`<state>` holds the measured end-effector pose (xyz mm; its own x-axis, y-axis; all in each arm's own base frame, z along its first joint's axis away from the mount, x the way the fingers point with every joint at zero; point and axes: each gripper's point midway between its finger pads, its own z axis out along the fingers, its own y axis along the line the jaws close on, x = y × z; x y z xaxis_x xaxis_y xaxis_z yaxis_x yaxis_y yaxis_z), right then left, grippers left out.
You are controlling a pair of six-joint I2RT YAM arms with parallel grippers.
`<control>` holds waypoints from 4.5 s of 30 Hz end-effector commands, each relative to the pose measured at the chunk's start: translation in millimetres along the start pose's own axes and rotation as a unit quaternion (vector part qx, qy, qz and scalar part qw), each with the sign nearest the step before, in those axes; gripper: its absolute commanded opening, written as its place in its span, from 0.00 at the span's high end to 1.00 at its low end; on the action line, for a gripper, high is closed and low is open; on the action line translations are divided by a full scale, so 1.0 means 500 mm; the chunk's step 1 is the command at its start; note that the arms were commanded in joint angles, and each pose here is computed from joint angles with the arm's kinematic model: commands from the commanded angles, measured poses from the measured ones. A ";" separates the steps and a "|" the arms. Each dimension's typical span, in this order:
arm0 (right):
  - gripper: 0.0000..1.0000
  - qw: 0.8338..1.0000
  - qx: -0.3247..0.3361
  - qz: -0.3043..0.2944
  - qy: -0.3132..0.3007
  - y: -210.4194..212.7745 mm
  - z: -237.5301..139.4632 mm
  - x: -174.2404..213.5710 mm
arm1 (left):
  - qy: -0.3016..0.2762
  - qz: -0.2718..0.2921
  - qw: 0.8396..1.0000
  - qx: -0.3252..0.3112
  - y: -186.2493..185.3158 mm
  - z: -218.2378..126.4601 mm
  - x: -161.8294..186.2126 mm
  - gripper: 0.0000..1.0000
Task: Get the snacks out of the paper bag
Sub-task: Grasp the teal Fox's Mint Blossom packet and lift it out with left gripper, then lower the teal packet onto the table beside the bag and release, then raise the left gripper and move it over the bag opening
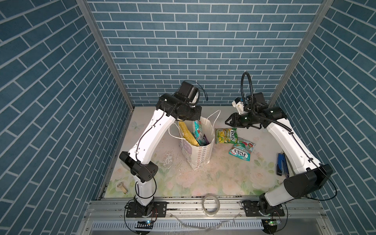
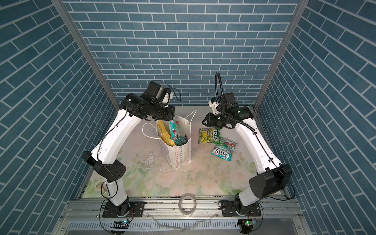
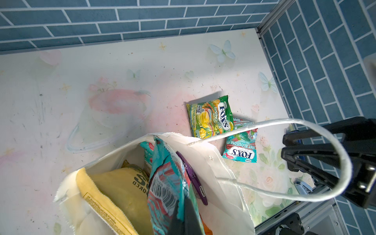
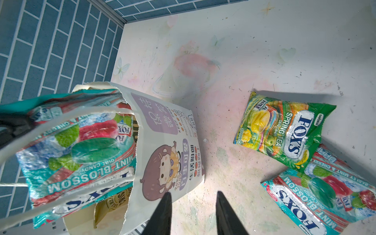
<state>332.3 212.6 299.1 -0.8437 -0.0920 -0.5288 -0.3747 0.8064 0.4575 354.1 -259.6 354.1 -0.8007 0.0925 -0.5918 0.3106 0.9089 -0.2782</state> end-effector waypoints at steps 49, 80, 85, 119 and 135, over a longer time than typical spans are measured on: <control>0.63 1.000 0.010 -0.011 -0.002 0.022 -0.007 0.005 | -0.139 -0.109 0.974 -0.140 0.359 -0.224 -0.024 0.98; 0.63 1.000 0.030 0.000 0.005 0.017 -0.019 0.032 | 0.112 -0.228 0.967 -0.005 0.444 0.261 0.282 0.99; 0.63 1.000 0.031 0.000 0.004 0.017 -0.020 0.030 | 0.147 -0.214 0.964 -0.064 0.480 0.248 0.316 0.99; 0.62 0.994 0.104 -0.032 0.009 -0.019 -0.037 0.021 | -0.099 -0.127 0.981 -0.109 0.304 -0.197 0.181 0.76; 0.62 0.995 0.085 -0.027 0.049 -0.021 0.002 0.033 | -0.114 0.043 0.992 -0.045 -0.008 -0.232 0.102 0.74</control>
<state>326.6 202.5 281.3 -0.8677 -0.1573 -0.4715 -0.3249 0.8974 0.2985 239.8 -193.8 434.0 -0.5963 -0.0040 -0.8027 0.3395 0.9049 -0.2567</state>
